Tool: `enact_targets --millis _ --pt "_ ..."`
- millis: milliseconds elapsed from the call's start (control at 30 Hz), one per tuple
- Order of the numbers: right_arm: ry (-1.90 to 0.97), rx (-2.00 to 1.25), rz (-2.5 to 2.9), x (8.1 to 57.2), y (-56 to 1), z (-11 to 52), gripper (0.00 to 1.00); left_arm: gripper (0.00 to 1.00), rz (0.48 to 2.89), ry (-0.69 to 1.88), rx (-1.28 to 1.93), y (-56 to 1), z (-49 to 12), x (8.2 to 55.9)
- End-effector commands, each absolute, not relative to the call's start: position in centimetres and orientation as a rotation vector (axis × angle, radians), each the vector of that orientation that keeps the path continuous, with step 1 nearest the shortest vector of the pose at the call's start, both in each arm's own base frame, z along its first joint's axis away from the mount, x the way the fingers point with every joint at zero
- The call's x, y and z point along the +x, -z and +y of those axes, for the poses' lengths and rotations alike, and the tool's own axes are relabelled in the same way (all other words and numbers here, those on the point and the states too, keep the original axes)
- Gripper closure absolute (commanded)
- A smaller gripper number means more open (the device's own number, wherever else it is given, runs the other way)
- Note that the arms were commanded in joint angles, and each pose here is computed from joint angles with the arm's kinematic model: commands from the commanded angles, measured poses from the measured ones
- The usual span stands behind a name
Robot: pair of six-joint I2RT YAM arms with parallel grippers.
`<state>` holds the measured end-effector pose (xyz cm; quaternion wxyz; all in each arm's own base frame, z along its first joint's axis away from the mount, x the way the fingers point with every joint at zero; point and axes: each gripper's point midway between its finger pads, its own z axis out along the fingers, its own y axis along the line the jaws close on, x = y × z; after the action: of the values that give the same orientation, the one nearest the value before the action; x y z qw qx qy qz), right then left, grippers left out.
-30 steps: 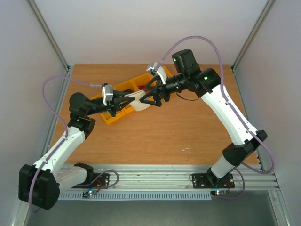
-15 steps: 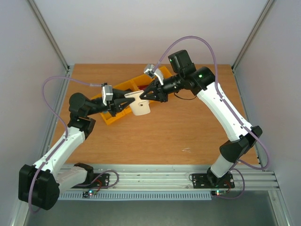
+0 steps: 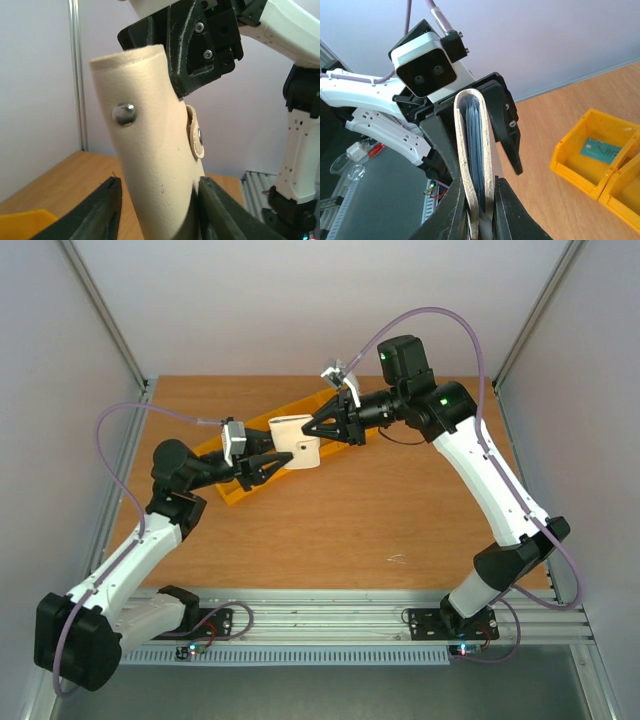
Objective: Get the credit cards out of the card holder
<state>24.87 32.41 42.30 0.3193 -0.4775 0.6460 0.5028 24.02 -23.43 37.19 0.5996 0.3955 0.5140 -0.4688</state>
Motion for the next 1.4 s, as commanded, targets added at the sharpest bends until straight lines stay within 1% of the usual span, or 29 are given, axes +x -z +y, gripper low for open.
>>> enact_targets --millis 0,33,100,167,200,233,300,333,367,400,467,533,633,767,967,1133,1367 --pt "-1.377 -1.280 1.615 23.4 -44.2 32.3 0.99 0.61 1.168 1.080 0.905 -37.9 -23.5 23.7" --pt "-1.375 -1.281 1.615 23.4 -44.2 32.3 0.99 0.65 1.165 1.082 0.906 -37.9 -23.5 23.7" --pt "-1.367 -1.280 1.626 23.5 -44.0 32.2 0.99 0.78 1.161 1.083 0.908 -38.0 -23.6 23.6" --pt "-1.349 -1.273 1.645 23.8 -43.6 32.2 0.99 0.98 1.163 1.081 0.906 -38.0 -23.6 23.6" --pt "-1.324 -1.260 1.663 24.2 -43.4 32.2 0.95 1.00 1.169 1.083 0.901 -38.0 -23.6 23.7" --pt "-1.284 -1.235 1.687 24.8 -43.2 32.1 0.85 1.00 1.186 1.081 0.884 -37.8 -23.5 24.0" --pt "-1.118 -1.123 1.786 27.4 -42.2 31.5 0.60 1.00 1.245 1.068 0.819 -37.3 -23.3 24.9" --pt "-1.021 -1.038 1.845 29.0 -41.7 30.9 0.54 1.00 1.281 1.045 0.771 -37.0 -23.1 25.6" --pt "-0.898 -0.942 1.899 30.8 -41.2 29.8 0.52 1.00 1.312 1.018 0.730 -36.6 -22.9 26.3" --pt "-0.786 -0.847 1.943 32.5 -40.9 28.7 0.51 1.00 1.335 0.986 0.703 -36.2 -22.7 26.9" --pt "-0.607 -0.708 1.968 34.1 -41.1 27.0 0.50 1.00 1.371 0.933 0.654 -35.6 -22.3 28.0" --pt "-0.499 -0.688 1.919 33.9 -41.6 27.1 0.50 1.00 1.396 0.895 0.604 -35.4 -21.8 28.8" --pt "-0.362 -0.744 1.822 32.4 -41.7 29.0 0.51 1.00 1.410 0.859 0.561 -35.3 -21.4 29.6" --pt "-0.319 -0.732 1.800 31.3 -40.9 31.5 0.56 1.00 1.415 0.826 0.519 -35.4 -21.1 30.5" --pt "-0.377 -0.761 1.817 30.7 -39.1 35.7 0.56 1.00 1.413 0.834 0.524 -35.4 -21.3 30.6" --pt "-0.339 -0.743 1.852 31.8 -37.8 36.5 0.57 1.00 1.409 0.831 0.518 -35.6 -21.3 30.7" --pt "-0.289 -0.695 1.875 33.0 -36.8 36.5 0.65 1.00 1.406 0.853 0.530 -35.5 -21.5 30.3"
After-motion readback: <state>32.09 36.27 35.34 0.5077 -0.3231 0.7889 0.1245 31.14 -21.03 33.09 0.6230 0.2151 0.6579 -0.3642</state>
